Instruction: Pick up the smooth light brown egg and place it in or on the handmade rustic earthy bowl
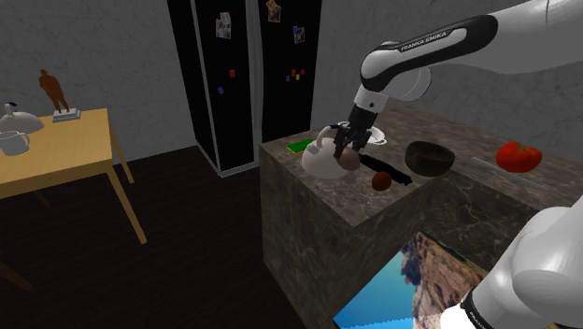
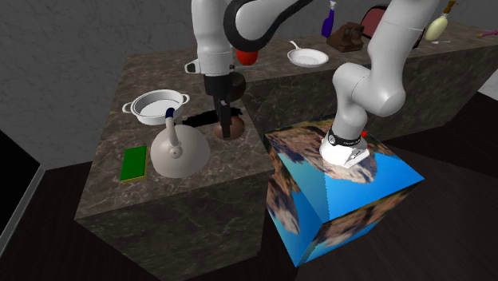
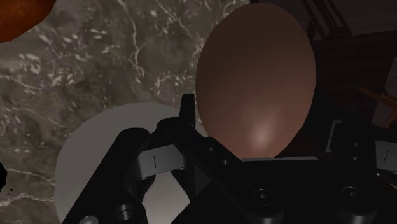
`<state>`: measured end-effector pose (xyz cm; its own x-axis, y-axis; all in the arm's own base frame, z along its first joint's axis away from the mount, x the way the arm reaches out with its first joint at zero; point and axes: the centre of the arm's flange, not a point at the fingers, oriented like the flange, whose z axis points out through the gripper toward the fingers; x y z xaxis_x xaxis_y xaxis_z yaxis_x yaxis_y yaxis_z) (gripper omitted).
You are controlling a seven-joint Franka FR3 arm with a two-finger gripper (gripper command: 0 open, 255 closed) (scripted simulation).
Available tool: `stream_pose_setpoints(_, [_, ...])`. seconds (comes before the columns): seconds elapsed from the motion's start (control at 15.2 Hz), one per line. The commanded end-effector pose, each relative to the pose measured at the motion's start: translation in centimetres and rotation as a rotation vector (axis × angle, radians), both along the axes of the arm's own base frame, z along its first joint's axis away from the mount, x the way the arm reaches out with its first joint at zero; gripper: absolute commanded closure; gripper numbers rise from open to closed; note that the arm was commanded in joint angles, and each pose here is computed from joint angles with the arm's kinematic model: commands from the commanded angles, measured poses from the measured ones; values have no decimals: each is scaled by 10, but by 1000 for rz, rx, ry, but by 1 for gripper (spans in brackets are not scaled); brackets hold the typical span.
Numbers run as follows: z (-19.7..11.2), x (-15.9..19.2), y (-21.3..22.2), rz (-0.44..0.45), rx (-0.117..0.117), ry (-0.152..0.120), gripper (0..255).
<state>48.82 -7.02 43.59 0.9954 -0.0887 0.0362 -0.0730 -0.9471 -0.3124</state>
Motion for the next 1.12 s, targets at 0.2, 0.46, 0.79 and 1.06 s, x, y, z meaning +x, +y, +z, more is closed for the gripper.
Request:
stream_pose_setpoints(0.2, [28,-1,0,0,0,0,255])
stream_pose_setpoints(0.46, [49,-1,0,0,0,0,255])
stream_pose_setpoints(0.79, [57,-12,-38,0,0,0,255])
stream_pose_setpoints(1.06, [58,-26,-89,0,0,0,255])
